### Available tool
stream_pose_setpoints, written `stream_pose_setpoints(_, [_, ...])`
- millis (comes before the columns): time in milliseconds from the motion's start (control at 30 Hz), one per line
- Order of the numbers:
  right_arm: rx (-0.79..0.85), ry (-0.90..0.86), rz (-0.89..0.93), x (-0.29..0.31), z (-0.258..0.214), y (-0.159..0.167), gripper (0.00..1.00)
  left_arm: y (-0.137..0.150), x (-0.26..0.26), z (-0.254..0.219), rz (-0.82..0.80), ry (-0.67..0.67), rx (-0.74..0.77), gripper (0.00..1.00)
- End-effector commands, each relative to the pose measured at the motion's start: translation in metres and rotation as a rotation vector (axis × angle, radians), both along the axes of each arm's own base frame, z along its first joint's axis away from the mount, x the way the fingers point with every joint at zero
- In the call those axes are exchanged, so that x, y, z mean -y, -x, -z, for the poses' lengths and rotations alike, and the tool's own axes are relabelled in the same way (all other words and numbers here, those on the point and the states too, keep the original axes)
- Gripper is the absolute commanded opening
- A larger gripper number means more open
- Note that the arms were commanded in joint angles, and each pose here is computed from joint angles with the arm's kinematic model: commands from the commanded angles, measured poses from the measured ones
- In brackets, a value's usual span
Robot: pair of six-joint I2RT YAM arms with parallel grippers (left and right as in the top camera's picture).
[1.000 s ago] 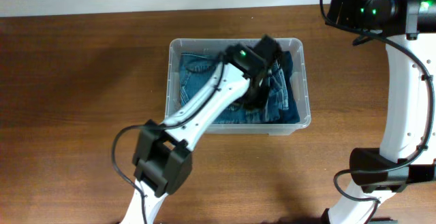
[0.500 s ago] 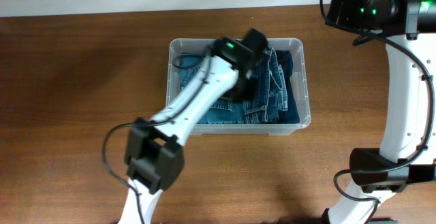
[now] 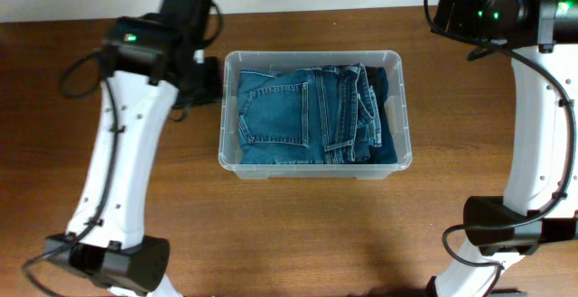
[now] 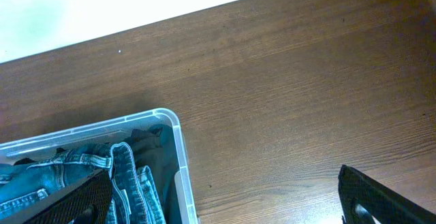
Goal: Pack container
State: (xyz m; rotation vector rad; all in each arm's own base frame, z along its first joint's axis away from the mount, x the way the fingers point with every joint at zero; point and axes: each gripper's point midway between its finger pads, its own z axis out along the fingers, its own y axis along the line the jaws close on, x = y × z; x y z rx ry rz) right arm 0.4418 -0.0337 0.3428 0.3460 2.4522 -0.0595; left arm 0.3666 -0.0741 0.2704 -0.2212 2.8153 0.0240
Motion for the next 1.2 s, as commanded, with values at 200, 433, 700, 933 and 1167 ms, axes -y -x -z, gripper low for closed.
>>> stream_pose_setpoints(200, [0.005,0.005,0.015,0.004,-0.002,0.001,0.99,0.012,-0.091,0.0,-0.261,-0.102,-0.053,1.0])
stream_pose_setpoints(433, [0.005,0.005,0.015,0.004,-0.002,0.001,0.98,0.012,-0.097,0.001,-0.277,-0.103,-0.055,1.0])
stream_pose_setpoints(700, [0.005,0.005,0.015,0.004,-0.002,0.001,0.98,0.012,-0.097,0.001,-0.277,-0.103,-0.055,1.0])
stream_pose_setpoints(933, [0.005,0.004,0.007,0.001,-0.002,0.001,0.98,0.012,-0.097,0.001,-0.277,-0.103,-0.055,1.0])
stream_pose_setpoints(1167, [0.117,0.003,-0.066,-0.031,-0.048,0.028,0.98,0.012,-0.097,0.001,-0.277,-0.103,-0.054,1.0])
